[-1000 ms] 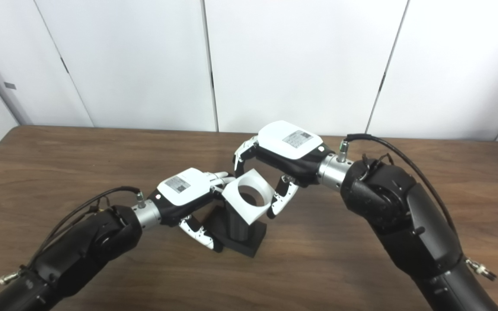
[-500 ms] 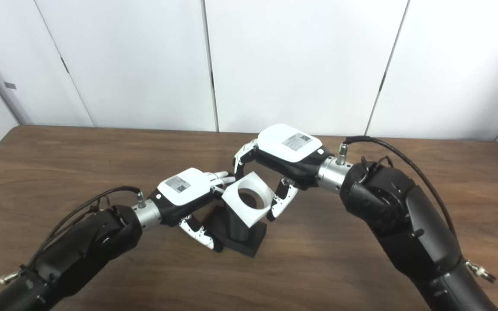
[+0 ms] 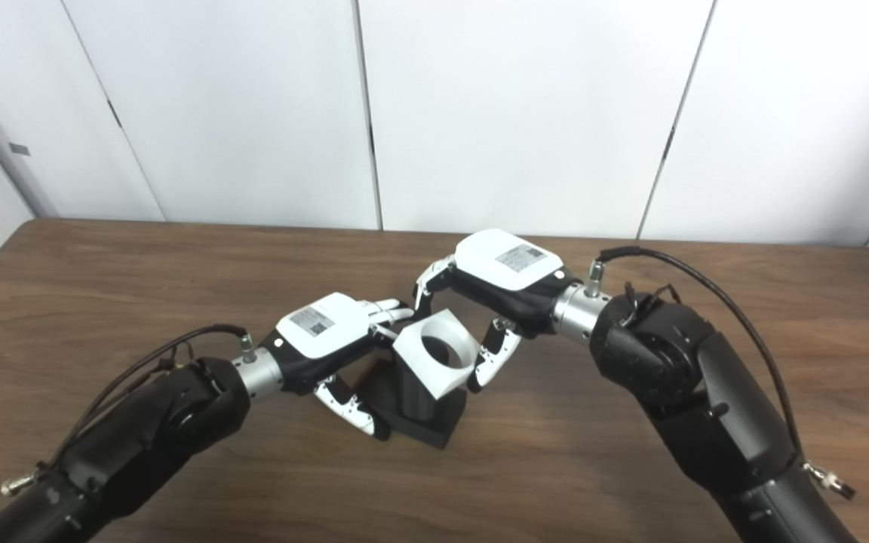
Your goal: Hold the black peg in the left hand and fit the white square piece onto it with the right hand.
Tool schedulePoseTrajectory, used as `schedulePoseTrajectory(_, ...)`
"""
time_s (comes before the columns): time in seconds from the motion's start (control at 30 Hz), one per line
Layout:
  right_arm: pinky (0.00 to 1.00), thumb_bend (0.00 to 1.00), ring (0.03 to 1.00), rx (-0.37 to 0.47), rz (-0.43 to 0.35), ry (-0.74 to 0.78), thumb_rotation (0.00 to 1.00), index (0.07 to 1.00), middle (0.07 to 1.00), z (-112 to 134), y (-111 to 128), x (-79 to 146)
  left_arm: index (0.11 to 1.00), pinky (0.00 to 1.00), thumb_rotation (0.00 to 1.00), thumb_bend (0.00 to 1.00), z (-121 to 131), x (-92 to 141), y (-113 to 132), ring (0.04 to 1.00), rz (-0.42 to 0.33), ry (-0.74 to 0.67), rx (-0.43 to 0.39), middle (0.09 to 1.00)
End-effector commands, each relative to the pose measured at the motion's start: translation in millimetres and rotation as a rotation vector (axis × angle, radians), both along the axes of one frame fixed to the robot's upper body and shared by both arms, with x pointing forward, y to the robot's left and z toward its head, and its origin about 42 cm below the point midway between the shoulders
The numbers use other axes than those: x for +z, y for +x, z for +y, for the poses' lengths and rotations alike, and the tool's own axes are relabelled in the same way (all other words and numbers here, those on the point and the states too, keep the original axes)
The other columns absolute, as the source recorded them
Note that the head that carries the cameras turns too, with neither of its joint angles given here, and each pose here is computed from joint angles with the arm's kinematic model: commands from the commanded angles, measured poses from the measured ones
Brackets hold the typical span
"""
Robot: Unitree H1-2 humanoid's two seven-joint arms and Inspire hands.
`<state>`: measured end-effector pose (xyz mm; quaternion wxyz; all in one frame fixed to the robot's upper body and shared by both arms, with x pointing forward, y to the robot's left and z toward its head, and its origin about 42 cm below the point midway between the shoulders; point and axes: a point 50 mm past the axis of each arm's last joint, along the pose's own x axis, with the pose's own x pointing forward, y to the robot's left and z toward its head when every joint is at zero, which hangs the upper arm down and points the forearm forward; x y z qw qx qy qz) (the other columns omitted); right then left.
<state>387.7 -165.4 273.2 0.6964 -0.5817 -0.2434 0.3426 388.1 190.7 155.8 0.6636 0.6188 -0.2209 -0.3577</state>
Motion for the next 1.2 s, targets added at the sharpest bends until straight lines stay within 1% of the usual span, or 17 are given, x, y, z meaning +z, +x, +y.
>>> schedulePoseTrajectory(0.0,0.78,0.52,0.782,0.015,-0.043,0.007,0.13,0.479,0.764,4,5,14,0.494,0.85,0.08,0.52,-3,-33,-20,0.952,0.092,0.147,-0.046,0.941)
schedulePoseTrajectory(0.27,0.78,0.52,0.778,0.012,-0.033,0.022,0.13,0.479,0.756,4,9,10,0.494,0.86,0.08,0.52,-7,-33,-21,0.955,0.089,0.143,-0.051,0.943)
schedulePoseTrajectory(0.4,0.79,0.52,0.779,0.019,-0.033,0.025,0.13,0.479,0.757,9,9,8,0.494,0.86,0.08,0.52,-8,-34,-21,0.959,0.094,0.134,-0.053,0.946)
schedulePoseTrajectory(0.77,0.80,0.52,0.790,0.066,-0.050,0.017,0.14,0.479,0.764,23,4,21,0.494,0.87,0.08,0.52,-9,-38,-20,0.956,0.099,0.144,-0.054,0.944)
schedulePoseTrajectory(1.0,0.80,0.52,0.791,0.068,-0.058,0.010,0.14,0.479,0.763,23,0,28,0.494,0.86,0.08,0.52,-9,-39,-20,0.951,0.092,0.157,-0.056,0.940)
schedulePoseTrajectory(1.17,0.79,0.52,0.788,0.083,-0.071,-0.001,0.14,0.479,0.759,23,-3,31,0.495,0.87,0.08,0.52,-8,-39,-21,0.954,0.098,0.162,-0.056,0.942)
